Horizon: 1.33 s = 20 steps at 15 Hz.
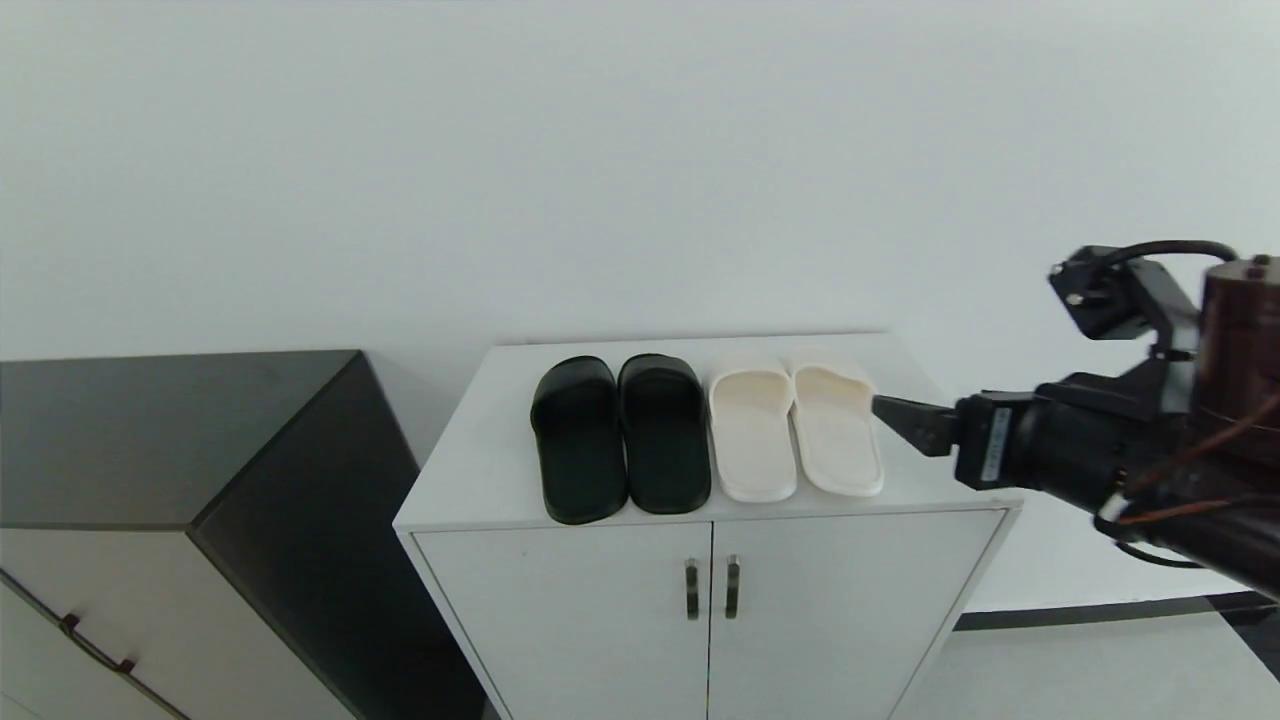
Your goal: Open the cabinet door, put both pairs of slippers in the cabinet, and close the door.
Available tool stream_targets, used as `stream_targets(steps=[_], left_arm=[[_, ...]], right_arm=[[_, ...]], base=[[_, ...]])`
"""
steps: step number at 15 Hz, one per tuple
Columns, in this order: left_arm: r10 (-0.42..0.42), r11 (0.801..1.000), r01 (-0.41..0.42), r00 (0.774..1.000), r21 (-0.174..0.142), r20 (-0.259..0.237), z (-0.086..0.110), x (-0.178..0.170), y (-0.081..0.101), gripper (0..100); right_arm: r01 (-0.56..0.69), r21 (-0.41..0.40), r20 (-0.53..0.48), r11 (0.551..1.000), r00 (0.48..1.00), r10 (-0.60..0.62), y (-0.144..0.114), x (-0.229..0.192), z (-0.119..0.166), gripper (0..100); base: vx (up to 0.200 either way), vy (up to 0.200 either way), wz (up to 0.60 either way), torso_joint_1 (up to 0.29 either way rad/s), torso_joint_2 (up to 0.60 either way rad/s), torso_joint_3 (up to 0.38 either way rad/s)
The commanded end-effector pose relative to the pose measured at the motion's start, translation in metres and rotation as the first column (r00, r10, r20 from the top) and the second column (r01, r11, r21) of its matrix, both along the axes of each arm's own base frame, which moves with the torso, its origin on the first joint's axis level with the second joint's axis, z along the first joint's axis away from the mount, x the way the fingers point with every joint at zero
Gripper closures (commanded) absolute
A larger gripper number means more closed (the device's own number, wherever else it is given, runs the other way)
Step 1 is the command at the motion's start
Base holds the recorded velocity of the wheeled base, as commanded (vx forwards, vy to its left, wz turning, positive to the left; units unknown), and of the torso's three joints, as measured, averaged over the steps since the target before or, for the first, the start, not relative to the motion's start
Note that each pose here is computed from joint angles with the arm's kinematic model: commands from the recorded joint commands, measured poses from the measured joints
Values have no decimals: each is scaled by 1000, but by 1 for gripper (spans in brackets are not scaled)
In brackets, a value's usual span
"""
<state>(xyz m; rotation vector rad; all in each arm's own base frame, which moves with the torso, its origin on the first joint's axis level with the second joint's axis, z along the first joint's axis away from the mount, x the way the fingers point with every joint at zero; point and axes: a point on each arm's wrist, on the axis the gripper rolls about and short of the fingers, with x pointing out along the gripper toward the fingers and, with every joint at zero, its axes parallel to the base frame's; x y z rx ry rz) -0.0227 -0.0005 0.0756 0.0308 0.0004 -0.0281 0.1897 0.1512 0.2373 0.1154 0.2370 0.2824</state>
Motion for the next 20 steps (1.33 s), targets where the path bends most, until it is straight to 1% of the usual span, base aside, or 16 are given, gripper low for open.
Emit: stream_targets(steps=[1, 3, 5, 7, 10, 12, 15, 20], left_arm=[[-1, 1000, 1, 1000, 0, 1, 0, 0, 0, 100], [-1, 1000, 1, 1000, 0, 1, 0, 0, 0, 100], [-3, 1000, 3, 1000, 0, 1, 0, 0, 0, 100], [-1, 1000, 1, 1000, 0, 1, 0, 0, 0, 100], [-1, 1000, 1, 1000, 0, 1, 0, 0, 0, 100], [-3, 1000, 3, 1000, -2, 1, 0, 0, 0, 100], [-3, 1000, 3, 1000, -3, 1, 0, 0, 0, 100], [-1, 1000, 1, 1000, -5, 1, 0, 0, 0, 100]], right_arm=[[44, -46, -18, 998, 999, -44, 48, 40, -20, 0], [79, -56, -16, 995, 997, -80, 64, 59, -25, 0], [84, -69, -18, 994, 996, -85, 76, 66, -31, 0], [135, -99, -20, 986, 990, -138, 91, 80, -44, 0], [150, -104, -21, 983, 988, -153, 106, 102, -56, 0], [164, -109, -24, 980, 986, -168, 112, 118, -65, 0], [201, -124, -35, 972, 978, -207, 110, 140, -80, 0], [230, -105, -16, 968, 972, -233, 113, 162, -84, 0]], base=[[0, 0, 0, 0, 0, 0], [0, 0, 0, 0, 0, 0], [0, 0, 0, 0, 0, 0], [0, 0, 0, 0, 0, 0], [0, 0, 0, 0, 0, 0], [0, 0, 0, 0, 0, 0], [0, 0, 0, 0, 0, 0], [0, 0, 0, 0, 0, 0]])
